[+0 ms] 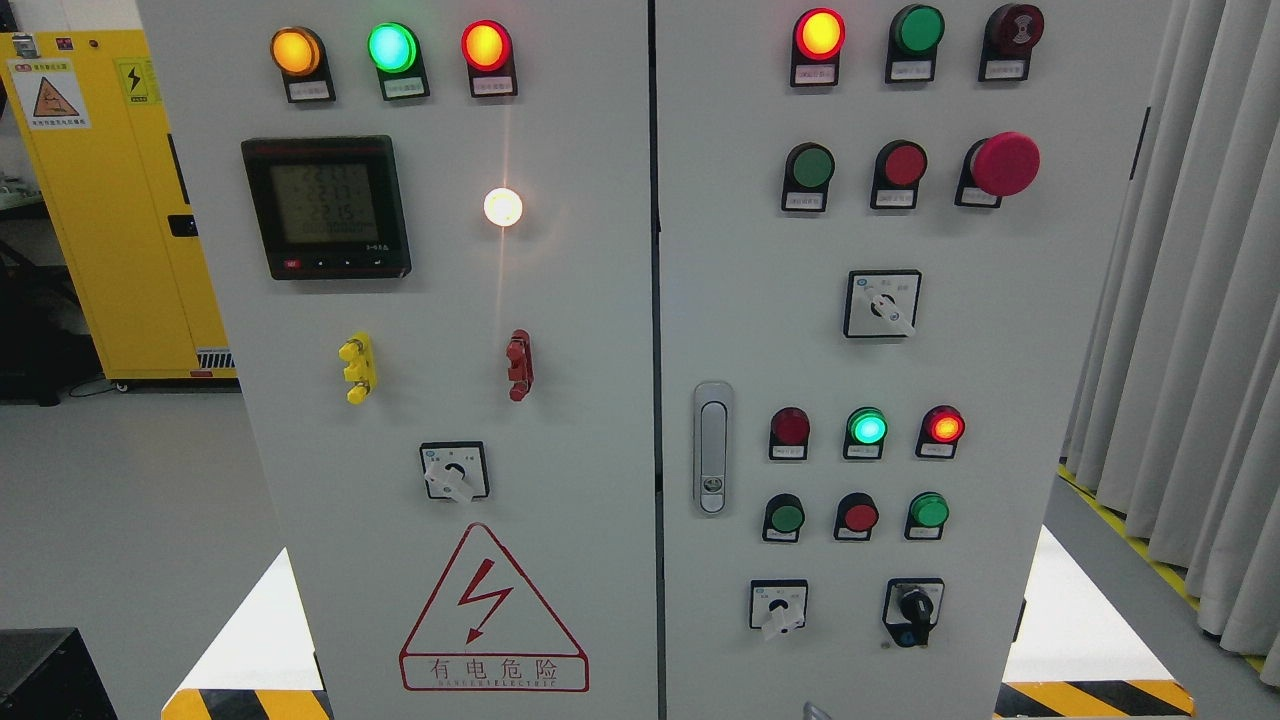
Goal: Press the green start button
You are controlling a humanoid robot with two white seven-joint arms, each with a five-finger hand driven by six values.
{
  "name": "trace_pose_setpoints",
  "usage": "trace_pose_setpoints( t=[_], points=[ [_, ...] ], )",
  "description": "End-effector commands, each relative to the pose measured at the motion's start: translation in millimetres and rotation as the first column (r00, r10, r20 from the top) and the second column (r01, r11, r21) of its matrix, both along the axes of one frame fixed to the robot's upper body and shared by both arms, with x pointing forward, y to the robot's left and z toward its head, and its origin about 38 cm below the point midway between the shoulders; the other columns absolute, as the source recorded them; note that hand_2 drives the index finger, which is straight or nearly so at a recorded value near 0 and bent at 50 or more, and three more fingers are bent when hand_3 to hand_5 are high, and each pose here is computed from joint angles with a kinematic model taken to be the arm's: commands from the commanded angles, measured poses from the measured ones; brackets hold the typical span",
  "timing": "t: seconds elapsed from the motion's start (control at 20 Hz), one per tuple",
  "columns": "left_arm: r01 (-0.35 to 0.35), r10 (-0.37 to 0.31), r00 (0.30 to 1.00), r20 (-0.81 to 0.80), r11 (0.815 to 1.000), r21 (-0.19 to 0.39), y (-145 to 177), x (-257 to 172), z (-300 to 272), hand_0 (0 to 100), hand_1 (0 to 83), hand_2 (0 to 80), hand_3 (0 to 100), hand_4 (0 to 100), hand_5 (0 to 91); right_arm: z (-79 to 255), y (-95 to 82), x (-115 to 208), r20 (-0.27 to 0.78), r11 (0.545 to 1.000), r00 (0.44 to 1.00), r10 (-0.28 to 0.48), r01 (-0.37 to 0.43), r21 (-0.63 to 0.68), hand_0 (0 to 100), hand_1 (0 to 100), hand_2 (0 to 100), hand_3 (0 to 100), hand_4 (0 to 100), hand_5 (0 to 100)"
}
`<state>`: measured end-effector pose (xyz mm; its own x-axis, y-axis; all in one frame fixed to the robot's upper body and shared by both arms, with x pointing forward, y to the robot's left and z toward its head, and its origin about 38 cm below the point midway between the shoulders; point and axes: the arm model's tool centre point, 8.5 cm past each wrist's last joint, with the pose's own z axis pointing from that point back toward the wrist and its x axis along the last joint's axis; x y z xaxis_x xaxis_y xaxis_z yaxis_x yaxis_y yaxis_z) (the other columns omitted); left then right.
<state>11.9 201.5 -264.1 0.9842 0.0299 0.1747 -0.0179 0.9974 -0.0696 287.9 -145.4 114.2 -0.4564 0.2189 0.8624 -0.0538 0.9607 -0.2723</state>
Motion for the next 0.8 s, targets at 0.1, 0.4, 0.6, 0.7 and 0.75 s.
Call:
trace_pose_setpoints(
  t=[0.1, 0.4, 0.6, 0.7, 0.75],
  points=[
    [0.000, 0.000, 1.000, 0.001, 1.000, 0.000, 0.0, 0.2, 0.0, 12, 55.6, 0.0, 0, 0, 0.0, -1.2, -11.2, 0.1, -0.002, 0.999, 1.000, 0.018, -0.018, -0.038, 54, 74, 0, 13, 17, 14],
    [0.000, 0.000, 1.000, 0.001, 1.000, 0.000, 0.0, 0.2, 0.0, 12, 55.6, 0.0, 0, 0, 0.0, -2.9, -11.0, -1.8, -0.008, 0.999, 1.000, 0.022, -0.022, -0.039, 53, 74, 0, 13, 17, 14],
    [0.000, 0.000, 1.000, 0.001, 1.000, 0.000, 0.0, 0.2, 0.0, 12, 55.6, 0.0, 0, 0, 0.0, -0.9, -13.1, -2.2, 0.001, 0.999, 1.000, 0.025, -0.025, -0.048, 53, 74, 0, 13, 18, 15],
    [0.000, 0.000, 1.000, 0.002, 1.000, 0.000, 0.0, 0.7, 0.0, 12, 55.6, 0.0, 0, 0, 0.0, 1.1, -16.0, -1.7, 0.007, 0.998, 1.000, 0.026, -0.025, -0.062, 53, 74, 0, 13, 18, 15],
    [0.000, 0.000, 1.000, 0.001, 1.000, 0.000, 0.0, 0.2, 0.0, 12, 55.6, 0.0, 0, 0, 0.0, 2.5, -15.8, -1.4, 0.011, 0.998, 1.000, 0.027, -0.027, -0.062, 53, 74, 0, 13, 18, 15]
  ],
)
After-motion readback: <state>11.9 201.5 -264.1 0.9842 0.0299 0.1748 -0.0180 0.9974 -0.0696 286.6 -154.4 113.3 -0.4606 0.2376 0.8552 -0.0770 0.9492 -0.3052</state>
